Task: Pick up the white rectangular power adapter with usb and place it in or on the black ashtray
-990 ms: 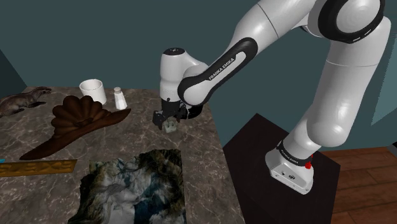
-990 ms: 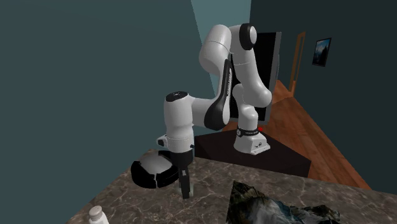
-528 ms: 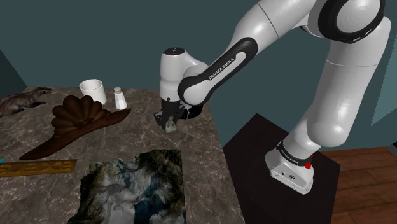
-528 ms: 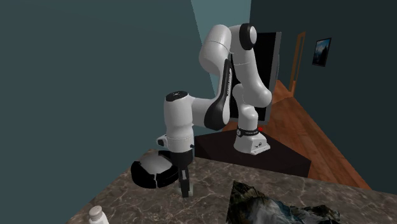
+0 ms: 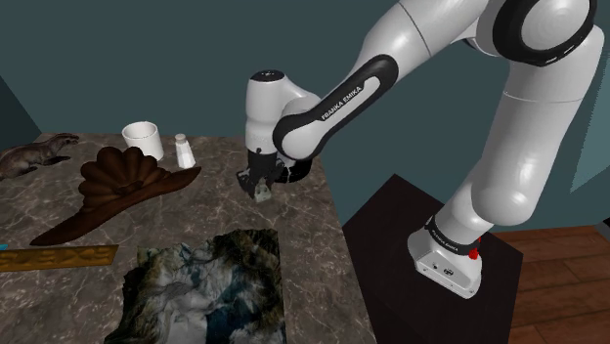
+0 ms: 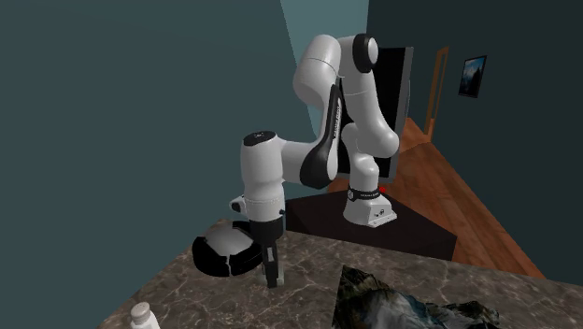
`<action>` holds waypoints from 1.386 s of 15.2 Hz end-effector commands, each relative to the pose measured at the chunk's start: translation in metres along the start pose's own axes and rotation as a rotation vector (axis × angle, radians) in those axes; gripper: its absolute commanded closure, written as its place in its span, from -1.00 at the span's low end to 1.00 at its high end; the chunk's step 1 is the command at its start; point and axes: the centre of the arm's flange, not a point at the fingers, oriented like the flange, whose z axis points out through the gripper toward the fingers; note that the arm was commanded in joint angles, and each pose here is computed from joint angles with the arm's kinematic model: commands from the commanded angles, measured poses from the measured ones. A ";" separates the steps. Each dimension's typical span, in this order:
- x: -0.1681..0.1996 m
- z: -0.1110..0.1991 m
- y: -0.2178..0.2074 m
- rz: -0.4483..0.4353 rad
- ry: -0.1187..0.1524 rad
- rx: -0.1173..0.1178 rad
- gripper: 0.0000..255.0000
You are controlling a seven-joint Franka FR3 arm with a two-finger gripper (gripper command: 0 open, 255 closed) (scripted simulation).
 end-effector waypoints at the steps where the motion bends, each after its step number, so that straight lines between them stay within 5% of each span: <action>1: 0.000 -0.009 0.000 0.000 -0.001 0.000 1.00; 21: 0.011 -0.101 0.018 0.000 -0.001 0.000 1.00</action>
